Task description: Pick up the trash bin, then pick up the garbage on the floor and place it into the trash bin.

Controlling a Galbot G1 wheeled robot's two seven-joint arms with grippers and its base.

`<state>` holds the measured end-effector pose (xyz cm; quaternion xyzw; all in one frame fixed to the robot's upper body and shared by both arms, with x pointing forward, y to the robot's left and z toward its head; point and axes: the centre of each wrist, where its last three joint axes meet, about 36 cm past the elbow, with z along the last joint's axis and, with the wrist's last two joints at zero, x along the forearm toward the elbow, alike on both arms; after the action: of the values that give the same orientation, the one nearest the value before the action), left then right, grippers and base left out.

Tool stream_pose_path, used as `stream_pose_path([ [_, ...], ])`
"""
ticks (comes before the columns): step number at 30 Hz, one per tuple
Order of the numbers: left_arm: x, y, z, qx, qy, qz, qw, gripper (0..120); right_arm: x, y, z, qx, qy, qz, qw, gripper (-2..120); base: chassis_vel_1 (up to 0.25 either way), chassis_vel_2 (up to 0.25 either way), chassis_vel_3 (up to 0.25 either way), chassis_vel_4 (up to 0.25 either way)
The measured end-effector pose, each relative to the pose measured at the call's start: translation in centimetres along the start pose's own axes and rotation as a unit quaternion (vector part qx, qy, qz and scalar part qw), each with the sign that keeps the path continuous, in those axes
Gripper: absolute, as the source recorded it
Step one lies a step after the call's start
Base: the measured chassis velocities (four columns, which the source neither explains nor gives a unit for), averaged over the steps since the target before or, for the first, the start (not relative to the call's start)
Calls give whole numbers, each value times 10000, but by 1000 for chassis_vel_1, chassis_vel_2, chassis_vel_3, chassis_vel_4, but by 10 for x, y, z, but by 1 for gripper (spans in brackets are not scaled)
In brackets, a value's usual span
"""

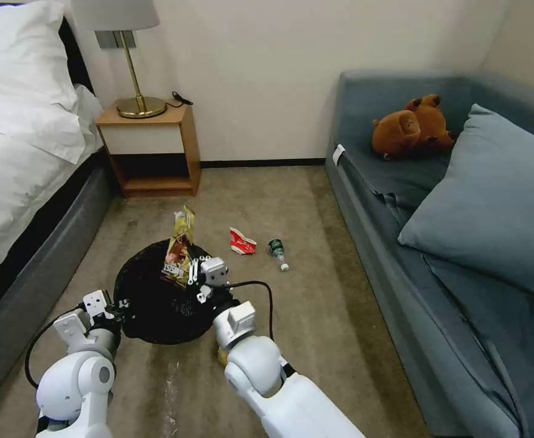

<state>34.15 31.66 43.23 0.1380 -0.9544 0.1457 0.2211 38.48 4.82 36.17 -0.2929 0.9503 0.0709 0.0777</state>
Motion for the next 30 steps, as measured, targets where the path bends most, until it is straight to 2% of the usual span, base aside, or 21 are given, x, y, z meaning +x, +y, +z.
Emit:
stream_pose_path([
  [1,1,-2,1,9,11,15,10000,1,0,-1,13,89,55,-25,9999,0,0,0,0,0],
  [8,4,-4,1,18,7,25,10000,1,3,-6,37,334,122,-136,9993,0,0,0,0,0],
  [11,4,-5,1,25,3,24,10000,1,6,-6,41,353,172,-127,9991,7,0,0,0,0],
  [12,5,-5,1,26,0,25,10000,1,8,-6,42,349,198,-114,9991,15,0,0,0,0],
  [14,6,-5,1,31,-3,29,10000,1,10,-7,43,353,225,-110,9991,19,0,0,0,0],
  [18,6,-6,1,44,12,51,10000,1,13,-5,42,352,278,-118,9989,35,0,0,0,0],
  [19,6,-6,1,44,12,51,10000,1,13,-5,42,352,278,-118,9989,35,0,0,0,0],
  [21,7,-6,1,46,16,54,10000,1,15,-5,41,347,304,-136,9988,48,0,0,0,0],
  [22,7,-6,1,46,16,54,10000,1,15,-5,41,347,304,-136,9988,48,0,0,0,0],
  [24,7,-6,1,45,14,56,10000,1,15,-4,41,332,305,-140,9989,59,0,0,0,0],
  [27,7,-6,1,44,13,56,10000,1,15,-4,40,329,303,-141,9989,63,0,0,0,0],
  [29,7,-6,1,47,11,53,10000,1,15,-4,40,325,298,-150,9989,78,0,0,0,0],
  [30,7,-6,1,47,11,53,10000,1,15,-4,40,325,298,-150,9989,78,0,0,0,0],
])
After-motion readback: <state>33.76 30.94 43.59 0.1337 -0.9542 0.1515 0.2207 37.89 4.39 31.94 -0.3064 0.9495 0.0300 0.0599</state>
